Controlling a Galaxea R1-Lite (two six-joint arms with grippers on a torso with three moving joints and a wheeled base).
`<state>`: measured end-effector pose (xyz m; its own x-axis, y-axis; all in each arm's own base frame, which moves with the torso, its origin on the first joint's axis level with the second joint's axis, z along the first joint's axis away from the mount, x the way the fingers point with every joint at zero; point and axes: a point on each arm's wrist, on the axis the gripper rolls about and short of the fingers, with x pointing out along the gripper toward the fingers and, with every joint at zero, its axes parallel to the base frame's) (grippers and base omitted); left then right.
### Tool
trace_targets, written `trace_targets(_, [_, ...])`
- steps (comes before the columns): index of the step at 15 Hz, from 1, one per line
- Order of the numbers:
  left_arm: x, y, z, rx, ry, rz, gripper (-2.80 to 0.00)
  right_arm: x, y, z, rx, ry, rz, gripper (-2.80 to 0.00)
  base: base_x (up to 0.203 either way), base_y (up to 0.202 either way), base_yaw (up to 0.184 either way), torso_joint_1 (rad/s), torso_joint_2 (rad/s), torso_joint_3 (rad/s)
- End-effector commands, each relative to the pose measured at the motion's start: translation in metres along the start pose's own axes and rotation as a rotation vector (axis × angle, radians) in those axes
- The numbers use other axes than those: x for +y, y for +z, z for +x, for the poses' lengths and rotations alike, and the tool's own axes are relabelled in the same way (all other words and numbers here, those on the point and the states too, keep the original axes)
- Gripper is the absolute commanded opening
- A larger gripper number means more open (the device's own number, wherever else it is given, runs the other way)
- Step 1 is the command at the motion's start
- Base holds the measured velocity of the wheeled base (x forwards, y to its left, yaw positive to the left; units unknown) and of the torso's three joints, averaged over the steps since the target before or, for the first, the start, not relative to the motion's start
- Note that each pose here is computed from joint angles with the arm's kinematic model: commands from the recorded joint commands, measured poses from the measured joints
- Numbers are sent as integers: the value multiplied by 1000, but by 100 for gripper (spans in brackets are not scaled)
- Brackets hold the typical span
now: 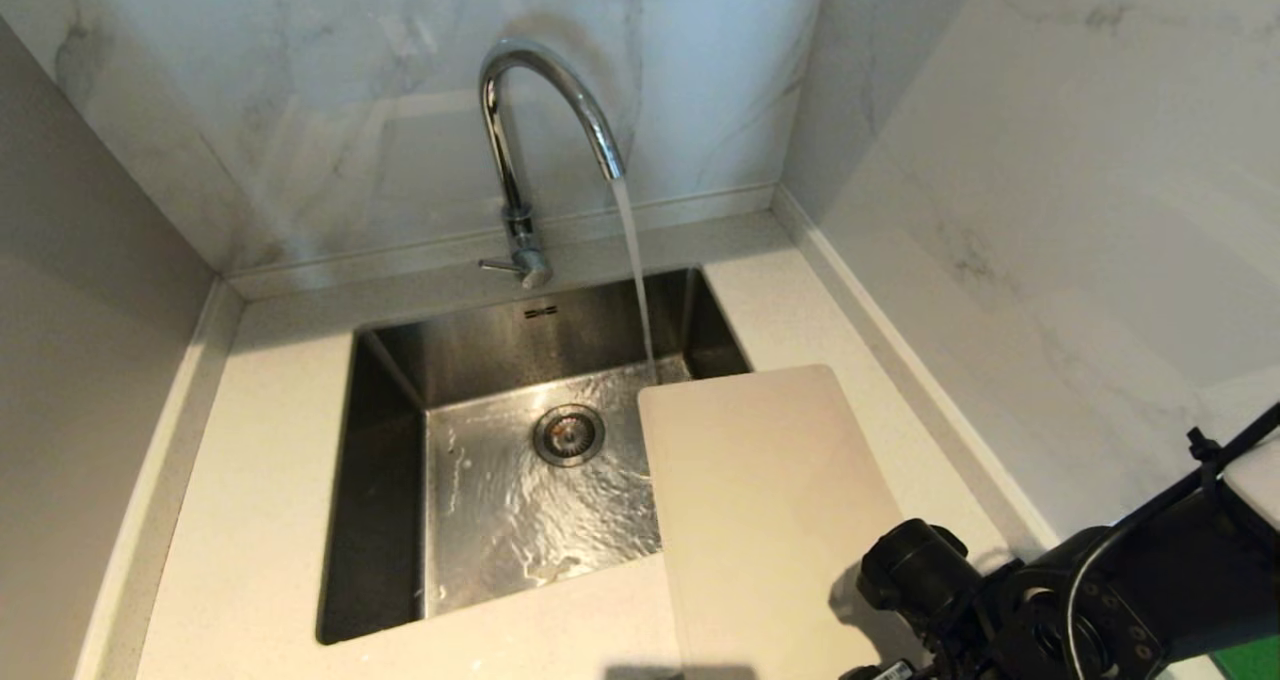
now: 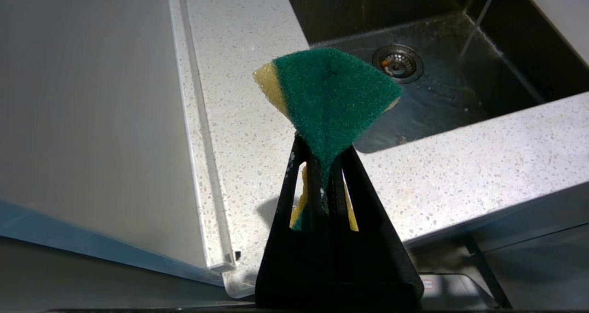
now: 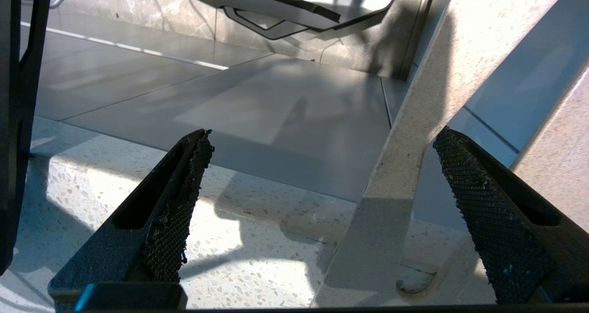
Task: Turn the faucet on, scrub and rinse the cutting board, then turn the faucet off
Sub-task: Pick up the cutting board
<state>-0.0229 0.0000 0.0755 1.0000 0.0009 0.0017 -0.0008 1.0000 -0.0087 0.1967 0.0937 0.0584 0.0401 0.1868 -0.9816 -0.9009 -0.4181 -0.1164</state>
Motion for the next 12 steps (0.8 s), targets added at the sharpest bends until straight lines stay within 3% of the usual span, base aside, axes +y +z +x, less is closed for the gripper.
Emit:
trace_targets(1, [0, -1, 0, 4, 1, -1, -280, 0, 0, 2, 1, 10, -9, 0, 0, 0, 0, 0, 0, 0])
trace_targets(5, [0, -1, 0, 2, 1, -1, -280, 1, -1, 7, 24, -53, -19, 0, 0, 0, 0, 0, 0, 0])
trace_targets(8, [0, -1, 0, 4, 1, -1, -280, 4, 0, 14, 103, -139, -44, 0, 0, 0, 0, 0, 0, 0])
trace_targets(12, [0, -1, 0, 4, 1, 0, -280, -1, 6, 17, 105, -146, -69, 0, 0, 0, 0, 0, 0, 0])
